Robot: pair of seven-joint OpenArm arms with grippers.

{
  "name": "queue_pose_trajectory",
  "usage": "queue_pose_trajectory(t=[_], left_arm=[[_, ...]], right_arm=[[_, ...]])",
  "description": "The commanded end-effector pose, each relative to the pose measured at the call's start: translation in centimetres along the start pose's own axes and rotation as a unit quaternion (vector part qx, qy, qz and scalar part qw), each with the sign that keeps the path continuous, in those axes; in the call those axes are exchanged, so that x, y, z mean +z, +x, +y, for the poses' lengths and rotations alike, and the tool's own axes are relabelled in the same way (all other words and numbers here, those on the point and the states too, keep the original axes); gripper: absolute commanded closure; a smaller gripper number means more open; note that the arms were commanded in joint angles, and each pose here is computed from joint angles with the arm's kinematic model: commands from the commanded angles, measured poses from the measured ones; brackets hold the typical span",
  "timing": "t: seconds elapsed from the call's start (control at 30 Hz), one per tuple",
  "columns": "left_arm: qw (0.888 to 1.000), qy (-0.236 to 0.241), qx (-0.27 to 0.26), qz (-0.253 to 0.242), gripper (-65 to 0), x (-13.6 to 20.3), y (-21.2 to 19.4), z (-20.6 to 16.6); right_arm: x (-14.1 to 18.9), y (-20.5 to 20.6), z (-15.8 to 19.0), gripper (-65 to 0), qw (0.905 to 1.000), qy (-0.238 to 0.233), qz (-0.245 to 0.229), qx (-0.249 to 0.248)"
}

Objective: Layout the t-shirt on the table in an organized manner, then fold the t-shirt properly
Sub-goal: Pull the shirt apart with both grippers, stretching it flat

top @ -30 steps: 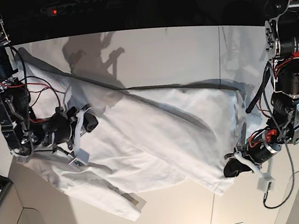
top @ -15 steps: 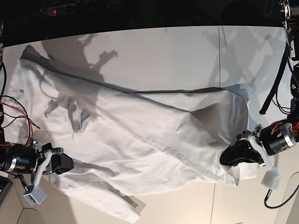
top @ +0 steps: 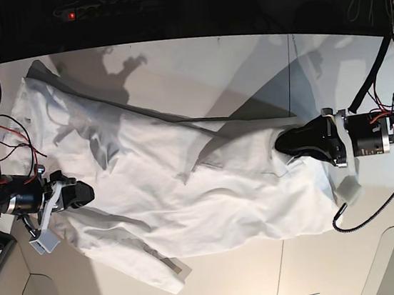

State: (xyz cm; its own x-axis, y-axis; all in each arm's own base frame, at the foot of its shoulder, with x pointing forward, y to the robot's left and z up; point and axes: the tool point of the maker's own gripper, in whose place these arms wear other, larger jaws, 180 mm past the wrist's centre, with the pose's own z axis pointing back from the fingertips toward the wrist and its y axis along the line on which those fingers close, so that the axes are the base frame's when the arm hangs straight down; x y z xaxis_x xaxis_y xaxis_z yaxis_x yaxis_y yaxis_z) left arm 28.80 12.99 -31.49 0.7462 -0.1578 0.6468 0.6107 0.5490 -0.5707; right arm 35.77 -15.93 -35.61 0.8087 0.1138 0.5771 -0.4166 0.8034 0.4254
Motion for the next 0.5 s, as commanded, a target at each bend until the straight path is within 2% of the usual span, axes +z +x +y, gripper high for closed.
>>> queue_pose_trajectory(t=[0.0, 0.2, 0.37, 0.47], left_arm=[[1.0, -0.004, -0.016, -0.021, 0.0, 0.6, 1.6, -0.3], [0.999, -0.017, -0.011, -0.029, 0.0, -0.6, 1.5, -1.0], [0.999, -0.032, -0.007, -0.044, 0.0, -1.9, 1.8, -1.7], [0.998, -0.032, -0.008, -0.052, 0.0, -2.4, 2.1, -1.8]], right_arm=[[1.4, 0.8, -0.4, -6.6, 0.9999, 0.001, -0.014, 0.006], [4.2, -2.7, -0.4, -6.9, 0.9993, 0.021, -0.021, -0.022], [6.4, -6.3, 0.2, -15.1, 0.9997, 0.0, -0.015, -0.02], [6.9, -9.1, 1.6, -17.2, 0.9999, -0.002, 0.009, -0.011]])
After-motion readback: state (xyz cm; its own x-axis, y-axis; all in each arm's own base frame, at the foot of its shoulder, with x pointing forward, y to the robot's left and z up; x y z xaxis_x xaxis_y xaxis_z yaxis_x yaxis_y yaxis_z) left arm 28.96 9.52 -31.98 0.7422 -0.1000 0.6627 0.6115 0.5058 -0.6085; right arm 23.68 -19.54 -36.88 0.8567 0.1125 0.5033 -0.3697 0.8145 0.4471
